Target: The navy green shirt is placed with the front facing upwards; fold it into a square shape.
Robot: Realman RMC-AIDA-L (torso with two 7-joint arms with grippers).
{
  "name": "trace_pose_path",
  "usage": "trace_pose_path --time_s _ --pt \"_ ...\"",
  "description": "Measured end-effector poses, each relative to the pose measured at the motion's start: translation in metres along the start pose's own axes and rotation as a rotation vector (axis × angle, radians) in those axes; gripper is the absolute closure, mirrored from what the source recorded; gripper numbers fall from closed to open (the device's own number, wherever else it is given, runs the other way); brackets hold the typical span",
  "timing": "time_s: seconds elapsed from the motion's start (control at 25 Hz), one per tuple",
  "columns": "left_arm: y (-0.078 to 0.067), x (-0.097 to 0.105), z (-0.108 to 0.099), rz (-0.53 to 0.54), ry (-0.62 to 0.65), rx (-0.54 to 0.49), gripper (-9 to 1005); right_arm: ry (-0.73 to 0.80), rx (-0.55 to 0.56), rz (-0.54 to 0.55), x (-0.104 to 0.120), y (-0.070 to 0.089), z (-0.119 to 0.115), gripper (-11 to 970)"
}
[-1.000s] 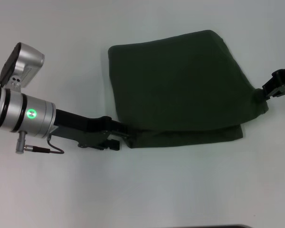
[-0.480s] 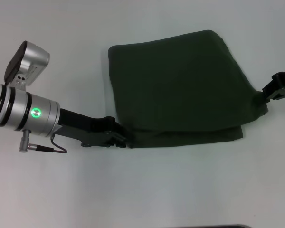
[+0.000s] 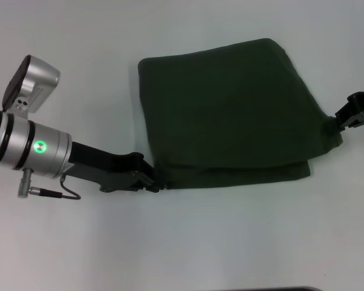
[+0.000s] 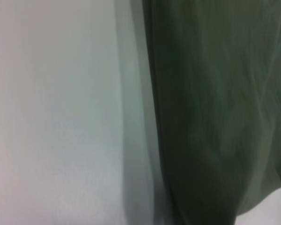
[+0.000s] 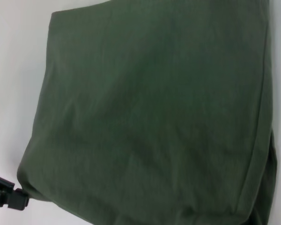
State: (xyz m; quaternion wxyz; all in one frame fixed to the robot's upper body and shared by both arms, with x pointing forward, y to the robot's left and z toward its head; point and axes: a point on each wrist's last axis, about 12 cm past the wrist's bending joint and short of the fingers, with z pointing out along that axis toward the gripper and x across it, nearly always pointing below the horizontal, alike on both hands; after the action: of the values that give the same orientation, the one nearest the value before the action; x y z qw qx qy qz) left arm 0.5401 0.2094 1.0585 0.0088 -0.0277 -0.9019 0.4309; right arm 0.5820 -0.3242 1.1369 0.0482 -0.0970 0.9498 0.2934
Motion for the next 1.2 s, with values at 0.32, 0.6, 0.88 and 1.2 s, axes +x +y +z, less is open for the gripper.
trace_pose_path --time_s 0.32,0.6,0.88,1.2 --pt "0.005 0.004 -0.008 -0.009 0.004 0.006 911 -0.002 0.001 -0.002 -0.001 0.001 0.0 936" --pt "0.002 0.004 -0.015 0.03 0.007 0.059 879 -0.002 0.0 -0.004 -0.003 0.002 -0.001 936" --pt "0.01 0.005 -0.02 -0.014 -0.047 0.076 696 -0.005 0.0 -0.006 -0.004 0.003 -0.001 935" --pt "0.009 0.005 -0.011 -0.037 -0.022 0.045 539 -0.006 0.001 -0.006 -0.005 0.003 -0.001 935"
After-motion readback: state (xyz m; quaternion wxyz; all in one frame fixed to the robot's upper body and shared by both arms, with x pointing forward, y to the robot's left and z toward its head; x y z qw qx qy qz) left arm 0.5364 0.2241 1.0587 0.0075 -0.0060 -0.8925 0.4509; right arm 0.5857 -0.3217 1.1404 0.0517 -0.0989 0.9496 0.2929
